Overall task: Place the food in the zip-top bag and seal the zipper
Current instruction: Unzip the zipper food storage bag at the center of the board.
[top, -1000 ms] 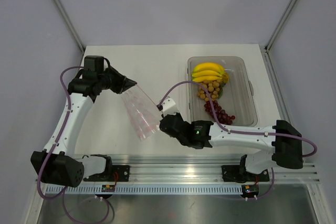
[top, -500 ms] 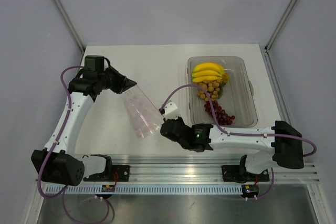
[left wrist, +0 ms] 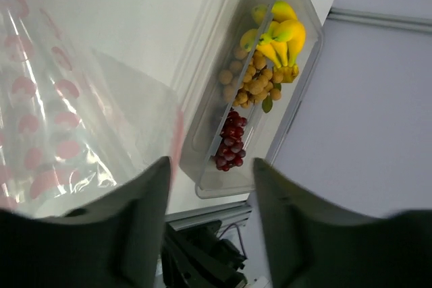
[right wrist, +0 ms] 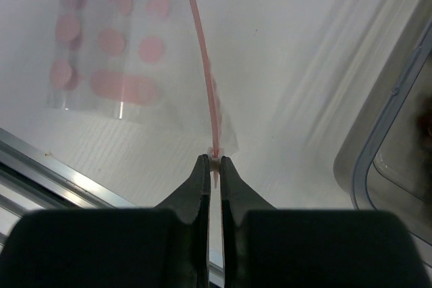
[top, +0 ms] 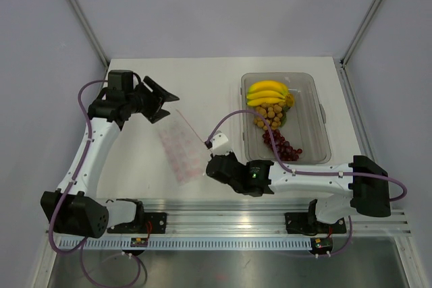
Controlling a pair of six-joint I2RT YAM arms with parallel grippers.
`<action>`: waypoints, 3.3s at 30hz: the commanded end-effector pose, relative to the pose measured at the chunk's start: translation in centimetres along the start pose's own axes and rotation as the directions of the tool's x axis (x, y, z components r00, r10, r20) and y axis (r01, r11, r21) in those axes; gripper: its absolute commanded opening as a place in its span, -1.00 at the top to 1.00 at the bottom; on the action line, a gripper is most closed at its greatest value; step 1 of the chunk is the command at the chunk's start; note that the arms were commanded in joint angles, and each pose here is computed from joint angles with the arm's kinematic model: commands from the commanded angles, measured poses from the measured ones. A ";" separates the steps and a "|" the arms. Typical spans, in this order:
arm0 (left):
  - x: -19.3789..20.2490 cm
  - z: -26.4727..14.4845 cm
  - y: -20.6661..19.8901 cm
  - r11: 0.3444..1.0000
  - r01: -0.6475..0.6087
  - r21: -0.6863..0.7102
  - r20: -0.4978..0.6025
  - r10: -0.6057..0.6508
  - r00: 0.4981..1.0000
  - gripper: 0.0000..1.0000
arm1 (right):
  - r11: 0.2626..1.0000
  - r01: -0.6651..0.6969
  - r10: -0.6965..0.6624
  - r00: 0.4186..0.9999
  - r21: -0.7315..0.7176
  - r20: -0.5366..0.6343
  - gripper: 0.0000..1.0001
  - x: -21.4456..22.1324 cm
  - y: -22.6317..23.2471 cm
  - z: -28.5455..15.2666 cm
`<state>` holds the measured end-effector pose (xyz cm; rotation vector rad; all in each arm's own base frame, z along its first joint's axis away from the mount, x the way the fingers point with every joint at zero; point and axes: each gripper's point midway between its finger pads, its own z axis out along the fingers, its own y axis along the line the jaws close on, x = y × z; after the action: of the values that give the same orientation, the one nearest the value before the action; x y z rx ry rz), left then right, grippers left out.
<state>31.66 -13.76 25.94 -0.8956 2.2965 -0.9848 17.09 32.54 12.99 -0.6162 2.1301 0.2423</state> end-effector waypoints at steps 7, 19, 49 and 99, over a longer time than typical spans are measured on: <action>-0.1 -0.7 -1.6 0.949 -0.296 0.107 0.035 0.294 0.955 -0.68 | 0.999 -0.040 0.041 0.999 -0.024 0.012 1.00 -0.7 1.0 -0.3; 3.4 0.3 5.4 0.892 -0.450 -0.034 -0.041 0.449 0.893 -0.55 | 0.996 -0.077 0.077 0.997 -0.040 0.004 1.00 -0.7 1.6 0.0; 9.0 8.1 4.4 0.876 -0.483 0.004 -0.187 0.475 0.860 1.00 | 0.991 -0.097 0.101 0.994 -0.096 0.030 0.89 -2.4 1.6 -2.0; 9.2 4.6 1.3 0.853 -0.516 0.084 -0.178 0.522 0.834 1.00 | 0.970 -0.239 0.236 0.970 -0.043 -0.055 0.81 -8.8 1.8 5.1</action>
<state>27.66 -21.30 17.59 -0.1935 2.5501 -0.8378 23.01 39.33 14.95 -0.4783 2.2959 0.4323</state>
